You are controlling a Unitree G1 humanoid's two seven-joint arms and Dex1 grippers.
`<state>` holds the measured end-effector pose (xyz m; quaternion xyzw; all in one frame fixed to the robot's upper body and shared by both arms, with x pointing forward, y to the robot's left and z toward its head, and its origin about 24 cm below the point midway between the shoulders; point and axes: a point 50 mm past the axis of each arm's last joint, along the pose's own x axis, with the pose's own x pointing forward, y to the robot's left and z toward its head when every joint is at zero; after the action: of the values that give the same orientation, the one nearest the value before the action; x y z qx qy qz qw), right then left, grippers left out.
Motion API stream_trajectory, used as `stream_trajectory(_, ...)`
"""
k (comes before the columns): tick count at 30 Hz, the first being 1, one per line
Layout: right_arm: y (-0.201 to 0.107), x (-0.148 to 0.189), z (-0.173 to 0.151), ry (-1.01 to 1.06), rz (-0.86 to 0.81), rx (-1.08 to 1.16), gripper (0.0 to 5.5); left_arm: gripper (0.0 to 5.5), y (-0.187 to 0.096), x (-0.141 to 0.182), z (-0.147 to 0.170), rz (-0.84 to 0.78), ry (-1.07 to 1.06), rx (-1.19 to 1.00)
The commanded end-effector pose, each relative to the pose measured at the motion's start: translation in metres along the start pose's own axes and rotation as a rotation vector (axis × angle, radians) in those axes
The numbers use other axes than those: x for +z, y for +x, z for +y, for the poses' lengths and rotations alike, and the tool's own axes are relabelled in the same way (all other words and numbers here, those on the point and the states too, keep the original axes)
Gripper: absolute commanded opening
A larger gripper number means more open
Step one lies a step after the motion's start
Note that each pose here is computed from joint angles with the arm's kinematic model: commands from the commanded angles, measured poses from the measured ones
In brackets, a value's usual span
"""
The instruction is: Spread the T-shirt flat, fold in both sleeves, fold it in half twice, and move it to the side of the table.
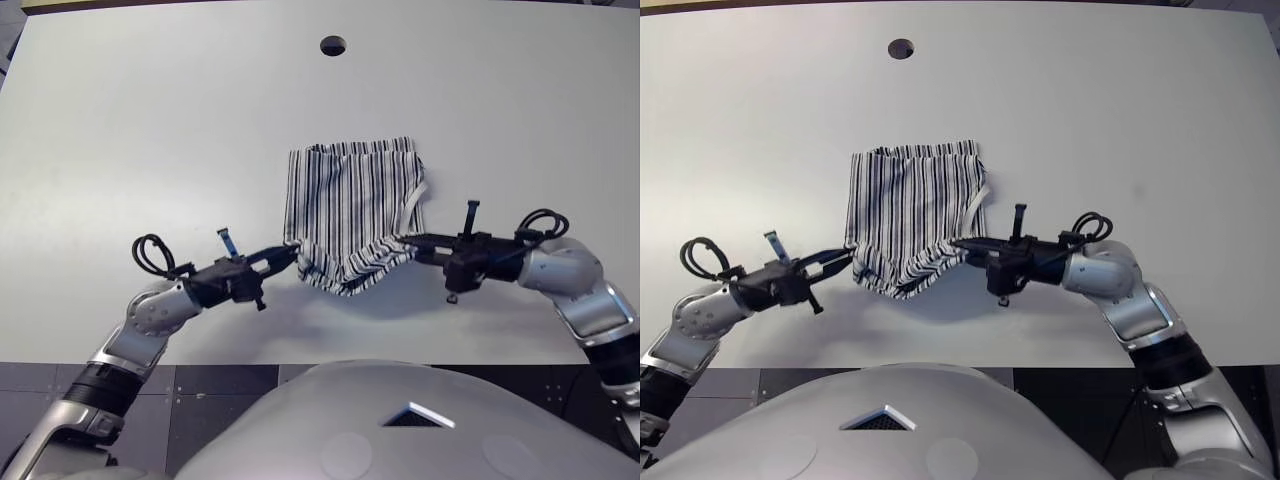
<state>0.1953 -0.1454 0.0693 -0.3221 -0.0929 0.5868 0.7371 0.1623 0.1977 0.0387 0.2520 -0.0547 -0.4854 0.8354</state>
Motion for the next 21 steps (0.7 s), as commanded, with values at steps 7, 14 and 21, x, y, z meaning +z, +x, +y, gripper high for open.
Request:
stream_trajectory(7, 0.018, -0.045, -0.052, 0.218, 0.17, -0.329, 0.11, 0.1, 0.031, -0.01, 0.051, 0.108, -0.214, 0.213)
stream_trajectory(14, 0.035, -0.069, -0.058, 0.254, 0.252, -0.383, 0.11, 0.1, 0.047, -0.049, 0.054, 0.268, -0.228, 0.247)
stream_trajectory(21, 0.047, -0.083, -0.06, 0.26, 0.291, -0.421, 0.11, 0.1, 0.061, -0.062, 0.069, 0.273, -0.258, 0.33)
